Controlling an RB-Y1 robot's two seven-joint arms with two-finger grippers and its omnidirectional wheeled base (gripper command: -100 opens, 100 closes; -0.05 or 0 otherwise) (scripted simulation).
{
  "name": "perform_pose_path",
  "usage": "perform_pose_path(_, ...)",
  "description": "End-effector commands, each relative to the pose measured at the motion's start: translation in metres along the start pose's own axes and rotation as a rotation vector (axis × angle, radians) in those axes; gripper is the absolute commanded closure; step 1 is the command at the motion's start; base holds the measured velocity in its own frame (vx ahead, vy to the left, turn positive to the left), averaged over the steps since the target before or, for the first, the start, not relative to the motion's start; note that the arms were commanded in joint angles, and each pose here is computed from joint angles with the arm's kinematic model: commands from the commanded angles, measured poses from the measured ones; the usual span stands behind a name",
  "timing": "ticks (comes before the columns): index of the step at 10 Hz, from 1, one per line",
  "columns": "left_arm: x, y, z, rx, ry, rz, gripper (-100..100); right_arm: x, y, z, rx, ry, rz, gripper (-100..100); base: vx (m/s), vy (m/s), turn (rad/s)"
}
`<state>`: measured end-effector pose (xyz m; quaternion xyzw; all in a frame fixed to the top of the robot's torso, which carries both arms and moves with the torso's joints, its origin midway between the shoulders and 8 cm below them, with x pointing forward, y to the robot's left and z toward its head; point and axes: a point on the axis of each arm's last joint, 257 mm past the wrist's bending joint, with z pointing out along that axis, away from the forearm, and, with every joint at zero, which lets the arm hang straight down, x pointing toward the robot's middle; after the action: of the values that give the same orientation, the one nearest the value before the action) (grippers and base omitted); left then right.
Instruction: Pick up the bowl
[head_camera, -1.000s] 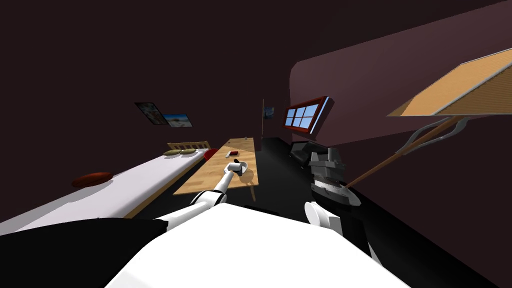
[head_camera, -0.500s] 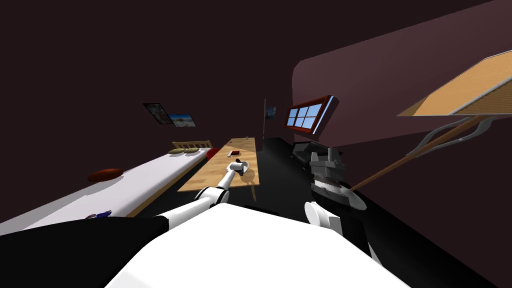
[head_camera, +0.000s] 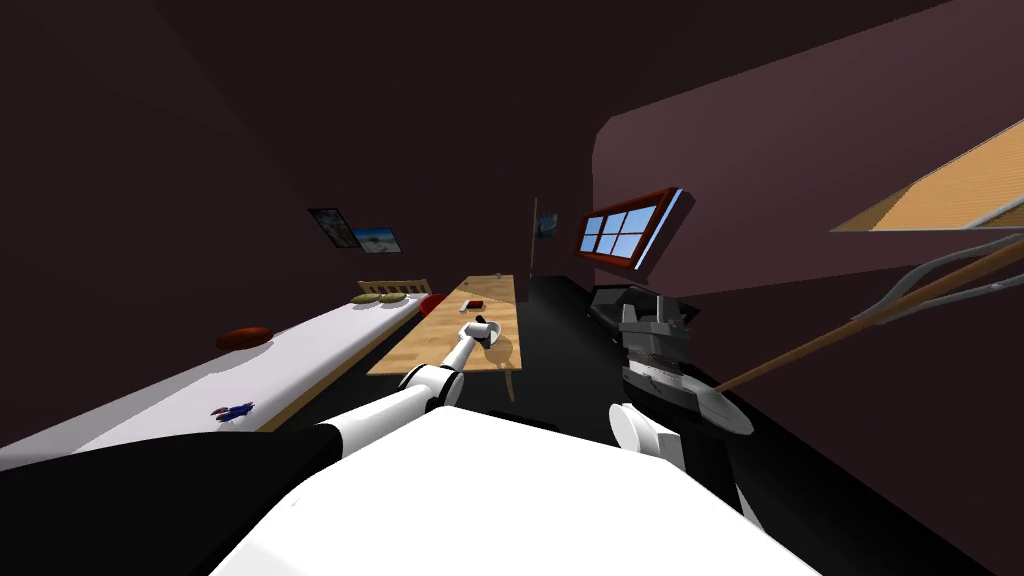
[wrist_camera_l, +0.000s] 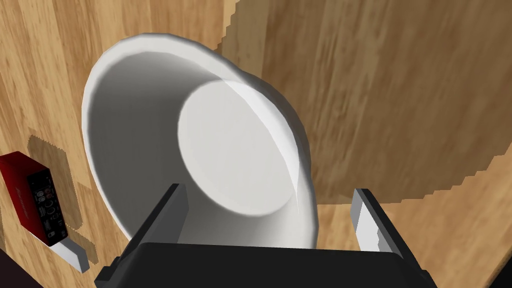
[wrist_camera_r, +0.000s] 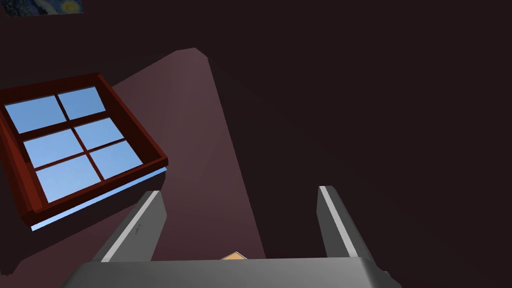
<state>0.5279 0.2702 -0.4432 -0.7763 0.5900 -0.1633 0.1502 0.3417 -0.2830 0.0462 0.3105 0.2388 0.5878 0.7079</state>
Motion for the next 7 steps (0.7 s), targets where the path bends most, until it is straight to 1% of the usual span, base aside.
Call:
perform_pose_path(1, -0.002, 0.009, 0.006, -0.023, -0.006, 0.002, -100, 0.000, 0.000, 0.000, 0.000, 0.000, 0.000, 0, 0.000, 0.000, 0.000)
perform_pose_path(2, 0.016, -0.011, 0.001, 0.019, 0.015, 0.026, -100, 0.000, 0.000, 0.000, 0.000, 0.000, 0.000, 0, -0.008, 0.003, 0.135)
perform_pose_path(3, 0.010, 0.007, 0.009, -0.024, 0.002, 0.024, -100, 0.000, 0.000, 0.000, 0.000, 0.000, 0.000, 0, -0.005, -0.001, 0.069)
perform_pose_path(4, 0.028, -0.013, 0.004, 0.018, 0.022, 0.048, -100, 0.000, 0.000, 0.000, 0.000, 0.000, 0.000, 0, -0.008, 0.002, 0.123)
perform_pose_path(5, 0.022, 0.004, 0.012, -0.025, 0.009, 0.047, -100, 0.000, 0.000, 0.000, 0.000, 0.000, 0.000, 0, -0.005, 0.000, 0.067)
perform_pose_path(6, 0.040, -0.016, 0.006, 0.018, 0.029, 0.072, -100, 0.000, 0.000, 0.000, 0.000, 0.000, 0.000, 0, -0.010, 0.002, 0.173)
perform_pose_path(7, 0.039, -0.011, 0.008, 0.004, 0.025, 0.072, -100, 0.000, 0.000, 0.000, 0.000, 0.000, 0.000, 0, -0.007, -0.001, 0.067)
